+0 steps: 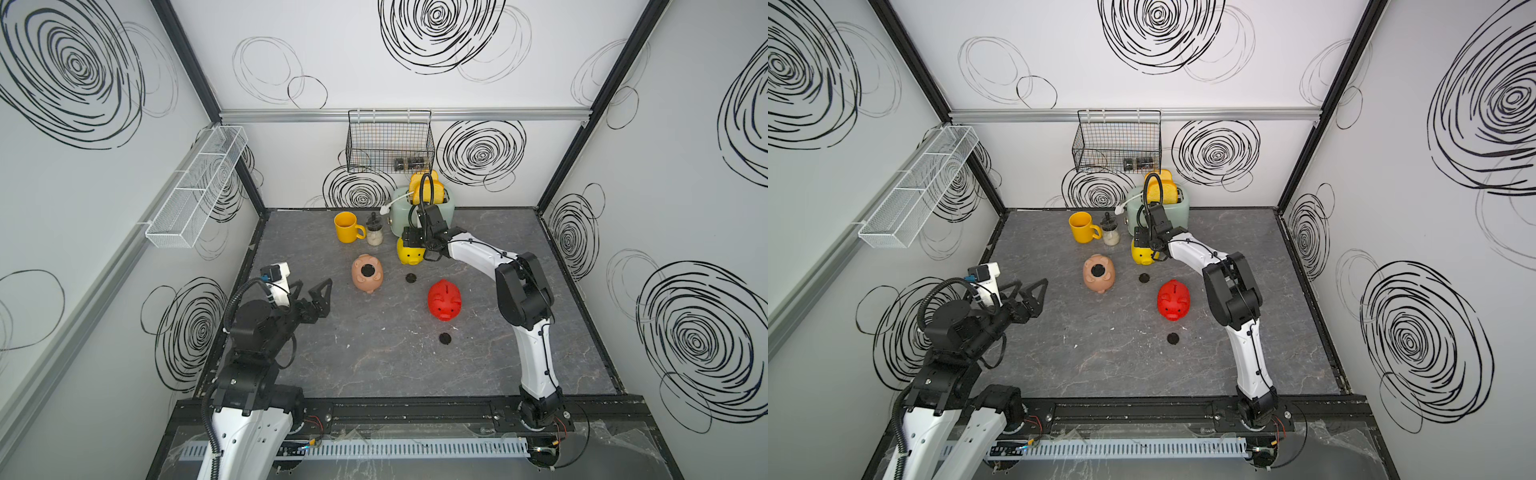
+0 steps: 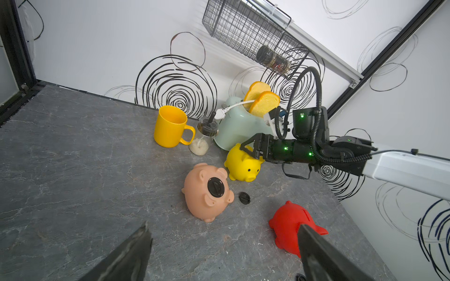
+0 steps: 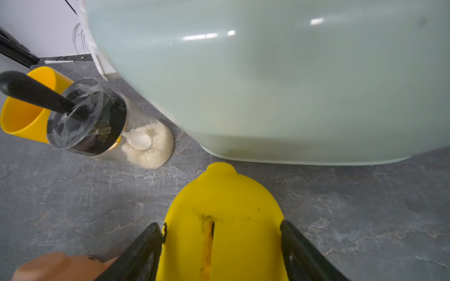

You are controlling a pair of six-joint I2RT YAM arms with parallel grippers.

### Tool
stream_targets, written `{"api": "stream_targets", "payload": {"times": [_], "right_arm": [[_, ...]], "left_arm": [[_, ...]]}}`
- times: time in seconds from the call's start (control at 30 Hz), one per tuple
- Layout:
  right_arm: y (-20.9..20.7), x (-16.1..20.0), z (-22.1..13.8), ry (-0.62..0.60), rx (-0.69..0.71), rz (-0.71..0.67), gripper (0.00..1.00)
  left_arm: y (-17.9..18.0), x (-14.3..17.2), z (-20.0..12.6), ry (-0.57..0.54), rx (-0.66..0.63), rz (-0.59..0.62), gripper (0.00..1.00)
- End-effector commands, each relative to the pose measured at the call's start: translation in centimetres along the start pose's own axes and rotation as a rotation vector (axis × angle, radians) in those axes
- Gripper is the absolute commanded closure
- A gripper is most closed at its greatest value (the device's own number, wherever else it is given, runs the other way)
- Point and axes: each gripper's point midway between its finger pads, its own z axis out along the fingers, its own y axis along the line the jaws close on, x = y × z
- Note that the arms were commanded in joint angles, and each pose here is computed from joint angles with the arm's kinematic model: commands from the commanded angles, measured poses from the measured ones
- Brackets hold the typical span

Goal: Close piggy banks
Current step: Move the piggy bank to the center of the board.

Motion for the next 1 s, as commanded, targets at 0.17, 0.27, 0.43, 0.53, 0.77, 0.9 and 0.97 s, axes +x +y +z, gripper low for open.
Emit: {"api": "stream_targets", "payload": {"times": [0.17, 0.27, 0.43, 0.53, 0.77, 0.9, 0.97], "right_arm": [[-0.3, 3.3, 0.3, 0.129, 0.027, 0.031, 0.26], [0.0, 4.5, -0.3, 0.174, 0.029, 0.048, 0.27], [0.9, 6.0, -1.6, 0.198, 0.01, 0.048, 0.28], [0.8, 6.7, -2.2, 0.212, 0.014, 0.046, 0.28], [0.9, 8.4, -3.6, 0.257, 0.02, 0.008, 0.29], [1.4, 9.2, -4.6, 0.275, 0.008, -0.004, 0.29], [1.6, 9.7, -4.9, 0.286, 0.003, -0.008, 0.29]], "left_arm": [[-0.1, -0.6, -0.1, -0.033, 0.013, 0.022, 0.04], [0.0, -0.7, -0.2, -0.037, 0.011, 0.02, 0.04], [0.1, -0.6, -0.1, -0.034, 0.01, 0.019, 0.04], [0.0, -0.6, -0.1, -0.035, 0.01, 0.018, 0.04], [0.0, -0.6, -0.2, -0.036, 0.008, 0.018, 0.04], [0.0, -0.6, -0.2, -0.034, 0.01, 0.019, 0.04], [-0.1, -0.5, -0.1, -0.031, 0.011, 0.019, 0.04]]}}
